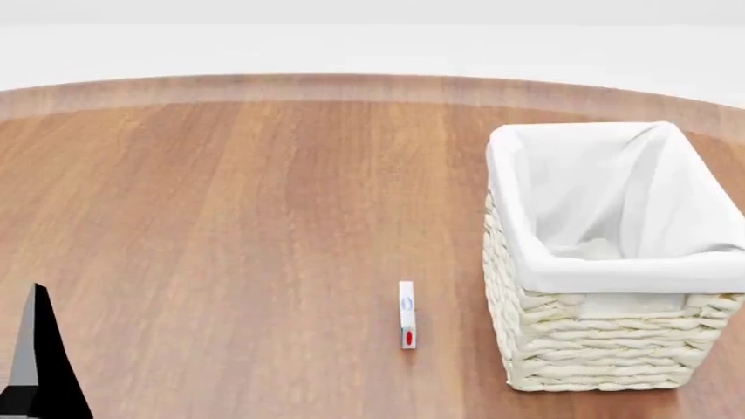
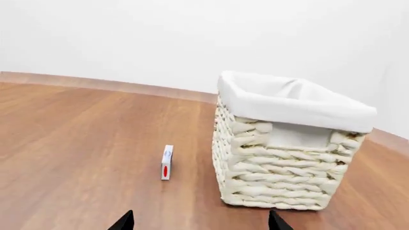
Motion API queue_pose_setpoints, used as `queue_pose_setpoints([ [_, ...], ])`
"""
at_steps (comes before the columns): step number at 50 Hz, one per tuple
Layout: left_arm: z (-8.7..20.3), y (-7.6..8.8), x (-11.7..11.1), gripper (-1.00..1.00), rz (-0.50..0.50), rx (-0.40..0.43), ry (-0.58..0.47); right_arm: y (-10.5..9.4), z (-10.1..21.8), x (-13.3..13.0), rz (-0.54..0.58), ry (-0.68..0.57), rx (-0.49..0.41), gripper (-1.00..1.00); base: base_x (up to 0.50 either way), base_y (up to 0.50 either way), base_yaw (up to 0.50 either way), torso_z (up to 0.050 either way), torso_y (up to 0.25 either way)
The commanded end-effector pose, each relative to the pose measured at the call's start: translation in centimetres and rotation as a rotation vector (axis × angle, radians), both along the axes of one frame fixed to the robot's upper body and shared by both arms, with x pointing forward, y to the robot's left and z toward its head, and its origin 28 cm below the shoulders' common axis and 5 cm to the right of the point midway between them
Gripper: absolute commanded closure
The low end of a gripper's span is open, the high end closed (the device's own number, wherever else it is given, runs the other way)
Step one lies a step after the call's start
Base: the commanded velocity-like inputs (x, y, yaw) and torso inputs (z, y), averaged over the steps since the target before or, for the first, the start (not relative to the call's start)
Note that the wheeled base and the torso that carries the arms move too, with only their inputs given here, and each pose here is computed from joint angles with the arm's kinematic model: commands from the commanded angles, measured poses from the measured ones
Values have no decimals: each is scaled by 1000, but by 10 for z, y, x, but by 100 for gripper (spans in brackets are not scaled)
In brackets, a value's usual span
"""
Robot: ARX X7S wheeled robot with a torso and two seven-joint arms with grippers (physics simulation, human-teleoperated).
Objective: Pick up the tomato sauce, and put it in the basket.
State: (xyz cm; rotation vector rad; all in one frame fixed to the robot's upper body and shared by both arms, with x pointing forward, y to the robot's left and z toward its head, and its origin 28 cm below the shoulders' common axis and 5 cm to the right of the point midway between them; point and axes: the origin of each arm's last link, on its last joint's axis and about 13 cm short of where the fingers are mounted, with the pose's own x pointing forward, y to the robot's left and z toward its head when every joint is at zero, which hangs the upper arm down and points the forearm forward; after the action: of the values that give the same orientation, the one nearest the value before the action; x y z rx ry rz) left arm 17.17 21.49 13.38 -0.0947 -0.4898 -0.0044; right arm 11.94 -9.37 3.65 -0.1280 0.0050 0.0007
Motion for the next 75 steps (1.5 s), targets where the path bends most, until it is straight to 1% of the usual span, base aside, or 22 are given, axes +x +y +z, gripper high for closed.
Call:
queue_pose_setpoints([
  [1, -1, 0, 0, -100, -1, 3, 2, -1, -10, -6, -4, 54, 25, -100, 0, 0, 0, 0, 0],
  [13, -2, 0, 0, -100, 2, 14, 6, -1, -14, -13, -7, 76, 40, -100, 0, 0, 0, 0, 0],
  [28, -4, 0, 0, -100, 5, 16, 11, -1, -24, -22, -13, 115, 32, -100, 0, 0, 0, 0, 0],
  [34, -4, 1, 1, -100, 6, 18, 14, -4, -29, -28, -25, 138, 14, -100, 0, 0, 0, 0, 0],
  [42, -4, 0, 1, -100, 0, 20, 12, -3, -34, -31, -19, 155, 23, -100, 0, 0, 0, 0, 0],
  [66, -4, -1, -1, -100, 1, 26, 13, -2, -38, -34, -6, 170, 27, -100, 0, 0, 0, 0, 0],
  [75, -4, -2, -1, -100, 0, 30, 13, -2, -46, -36, -9, 195, 40, -100, 0, 0, 0, 0, 0],
])
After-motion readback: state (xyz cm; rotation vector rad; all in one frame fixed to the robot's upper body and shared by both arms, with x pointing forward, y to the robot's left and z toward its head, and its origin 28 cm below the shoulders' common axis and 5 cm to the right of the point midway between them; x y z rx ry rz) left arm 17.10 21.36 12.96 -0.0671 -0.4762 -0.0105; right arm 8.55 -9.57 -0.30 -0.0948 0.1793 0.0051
